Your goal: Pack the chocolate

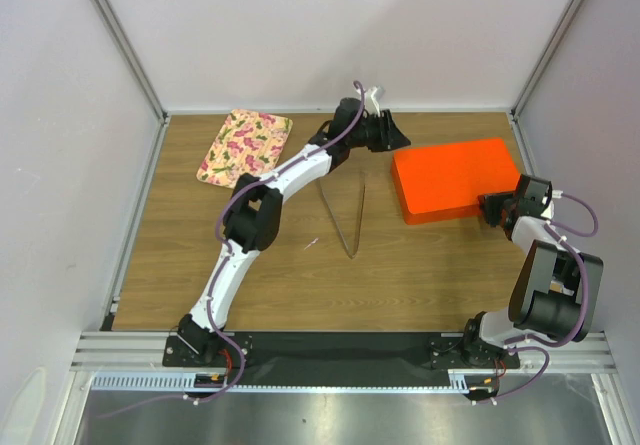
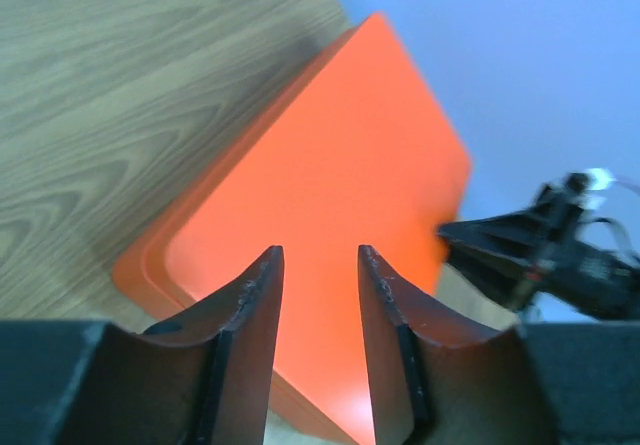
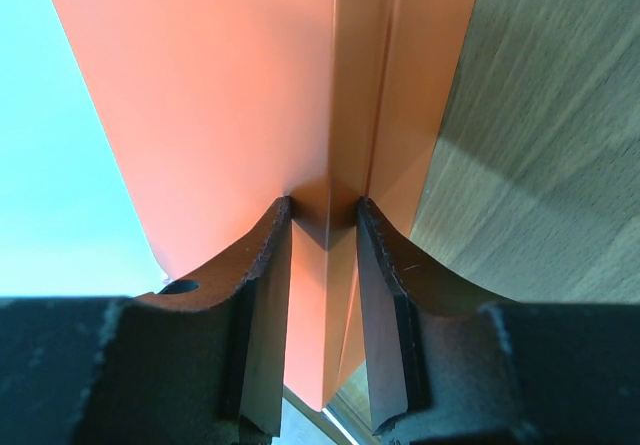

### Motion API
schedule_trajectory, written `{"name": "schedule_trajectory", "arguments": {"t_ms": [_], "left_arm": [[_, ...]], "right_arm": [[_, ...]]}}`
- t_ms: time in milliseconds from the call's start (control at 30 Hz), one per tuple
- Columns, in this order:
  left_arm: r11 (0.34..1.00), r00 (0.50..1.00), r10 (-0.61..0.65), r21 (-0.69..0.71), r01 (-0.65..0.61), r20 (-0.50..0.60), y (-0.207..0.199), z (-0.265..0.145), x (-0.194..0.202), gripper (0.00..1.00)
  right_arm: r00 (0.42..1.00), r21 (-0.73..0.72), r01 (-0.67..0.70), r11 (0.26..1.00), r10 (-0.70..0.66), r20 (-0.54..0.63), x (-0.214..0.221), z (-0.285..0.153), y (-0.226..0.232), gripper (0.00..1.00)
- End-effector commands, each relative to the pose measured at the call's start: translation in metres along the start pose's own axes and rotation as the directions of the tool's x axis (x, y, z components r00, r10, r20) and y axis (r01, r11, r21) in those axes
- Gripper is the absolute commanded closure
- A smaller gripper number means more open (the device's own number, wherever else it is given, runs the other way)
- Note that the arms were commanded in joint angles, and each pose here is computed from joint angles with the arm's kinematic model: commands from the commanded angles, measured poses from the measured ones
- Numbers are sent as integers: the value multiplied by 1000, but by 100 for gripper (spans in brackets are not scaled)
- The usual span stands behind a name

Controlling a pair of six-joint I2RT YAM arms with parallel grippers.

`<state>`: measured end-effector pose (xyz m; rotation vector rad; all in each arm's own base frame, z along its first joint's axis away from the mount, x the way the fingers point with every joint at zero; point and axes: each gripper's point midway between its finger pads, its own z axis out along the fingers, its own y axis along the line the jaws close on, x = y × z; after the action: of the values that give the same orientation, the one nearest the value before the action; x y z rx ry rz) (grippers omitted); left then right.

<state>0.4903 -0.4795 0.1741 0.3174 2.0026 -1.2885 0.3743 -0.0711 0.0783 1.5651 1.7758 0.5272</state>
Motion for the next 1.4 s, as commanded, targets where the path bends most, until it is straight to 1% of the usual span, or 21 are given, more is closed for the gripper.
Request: {"name": "schedule_trajectory", "arguments": {"t_ms": [0,67,200,333,367,567,600,667,700,800,867,900,967,1067,1133,1167,1200,1233,1267,1333,1367], "left_arm": [[999,999,-26,-43,25,-22,24,21,21,59],[997,995,-53,-66,47,-80,39,29,48,62],[994,990,-68,-96,57,-121,50,36,73,64],[995,992,-56,-90,46,-115,42,34,68,63],[996,994,-44,-87,35,-101,37,32,59,62],[997,997,-7,-83,0,-83,28,26,47,60],[997,997,-9,-81,3,-83,27,26,47,60],[997,996,-13,-80,6,-83,28,27,48,59],[997,996,-20,-75,14,-87,28,28,50,59],[998,995,-31,-61,26,-92,26,30,54,59],[998,995,-35,-61,29,-96,27,31,57,59],[998,995,-32,-56,27,-95,26,32,58,59],[999,995,-31,-47,27,-98,23,33,59,58],[999,994,-28,-46,24,-104,22,33,62,58],[999,994,-25,-43,21,-109,21,33,63,58],[999,994,-25,-46,20,-110,23,32,65,58],[999,994,-25,-46,20,-110,23,32,65,58],[999,994,-25,-46,20,-110,24,33,67,58],[999,994,-25,-44,20,-109,22,32,66,58],[999,993,-27,-44,22,-111,22,33,68,58],[999,993,-30,-41,25,-117,22,33,70,58]], "right_arm": [[999,-2,17,1000,-17,32,-4,0,0,76],[1000,6,16,1000,-16,27,-3,1,-3,76],[1000,13,11,1000,-12,19,0,1,-7,76],[999,-2,22,1000,-22,27,-2,-2,-2,76],[999,-8,22,1000,-21,29,-3,-3,0,77],[997,53,63,997,-64,32,-11,-19,-1,75],[997,50,63,997,-65,44,-18,-24,4,72],[997,98,52,994,-57,49,-23,-32,-5,66],[996,95,41,995,-49,78,-32,-40,-3,61],[993,107,32,994,-43,109,-40,-55,-5,57],[991,98,40,994,-52,123,-42,-62,-1,55],[985,102,39,994,-55,162,-49,-66,0,55],[984,108,39,993,-57,167,-51,-68,-1,54],[980,48,80,996,-87,180,-57,-68,18,58],[979,5,136,991,-135,151,-58,-61,35,67],[976,-39,163,986,-155,155,-63,-63,56,72],[975,-64,191,980,-181,132,-61,-61,66,79],[978,-39,191,981,-187,97,-59,-47,62,83],[976,-44,201,979,-195,100,-64,-45,70,85],[976,11,191,981,-192,103,-68,-31,56,89],[981,57,164,985,-169,98,-75,-19,36,89]]}}
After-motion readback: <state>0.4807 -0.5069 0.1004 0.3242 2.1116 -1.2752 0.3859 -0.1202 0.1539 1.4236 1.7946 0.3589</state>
